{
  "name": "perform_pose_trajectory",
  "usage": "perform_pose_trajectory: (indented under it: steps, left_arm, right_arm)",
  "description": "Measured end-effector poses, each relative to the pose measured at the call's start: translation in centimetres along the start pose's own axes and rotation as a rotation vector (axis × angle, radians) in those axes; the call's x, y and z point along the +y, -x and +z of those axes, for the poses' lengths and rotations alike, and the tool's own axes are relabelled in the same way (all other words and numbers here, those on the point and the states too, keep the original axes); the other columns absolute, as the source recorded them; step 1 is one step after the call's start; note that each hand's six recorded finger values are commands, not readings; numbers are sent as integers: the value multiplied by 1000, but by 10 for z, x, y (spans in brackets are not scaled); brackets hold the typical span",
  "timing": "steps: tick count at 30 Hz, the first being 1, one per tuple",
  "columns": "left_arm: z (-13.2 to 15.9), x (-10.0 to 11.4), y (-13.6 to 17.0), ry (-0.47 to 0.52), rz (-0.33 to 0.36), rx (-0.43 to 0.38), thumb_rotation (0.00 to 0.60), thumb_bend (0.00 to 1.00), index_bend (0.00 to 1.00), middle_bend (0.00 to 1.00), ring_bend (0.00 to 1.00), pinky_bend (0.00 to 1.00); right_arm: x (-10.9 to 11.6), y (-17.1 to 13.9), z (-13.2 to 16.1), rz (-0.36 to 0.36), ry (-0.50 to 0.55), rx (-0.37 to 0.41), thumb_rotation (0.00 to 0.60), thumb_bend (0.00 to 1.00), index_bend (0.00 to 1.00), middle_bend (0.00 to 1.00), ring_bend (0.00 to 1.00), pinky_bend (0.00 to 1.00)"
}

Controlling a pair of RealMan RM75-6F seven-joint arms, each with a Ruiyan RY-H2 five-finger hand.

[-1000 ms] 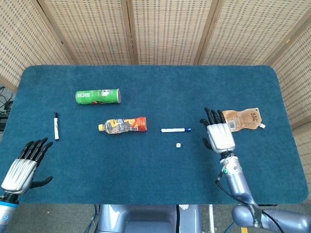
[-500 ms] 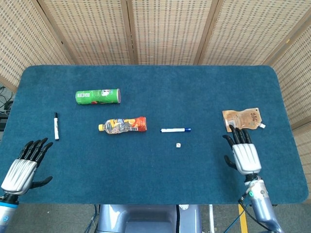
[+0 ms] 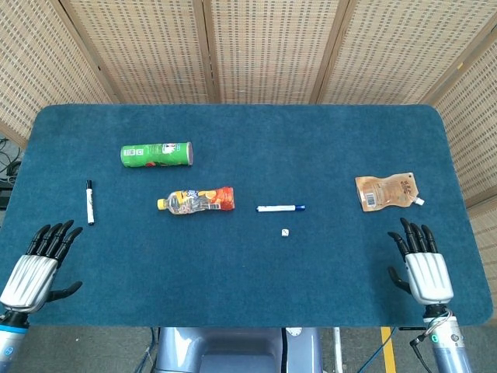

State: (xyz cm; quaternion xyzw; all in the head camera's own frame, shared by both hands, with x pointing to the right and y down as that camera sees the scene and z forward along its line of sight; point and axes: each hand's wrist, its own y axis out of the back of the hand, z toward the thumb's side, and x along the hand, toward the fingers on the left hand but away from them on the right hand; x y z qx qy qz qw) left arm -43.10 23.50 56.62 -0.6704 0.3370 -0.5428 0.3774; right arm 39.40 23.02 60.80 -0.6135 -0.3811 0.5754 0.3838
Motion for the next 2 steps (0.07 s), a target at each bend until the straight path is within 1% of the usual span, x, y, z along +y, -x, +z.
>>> perform_pose_trajectory:
  steps: [2]
  left_arm:
    - [-1, 0, 0, 0, 3, 2, 600, 174, 0, 0, 0, 0]
  right_arm:
    - [3, 0, -2, -11, 3, -5, 600, 363, 169, 0, 0, 0]
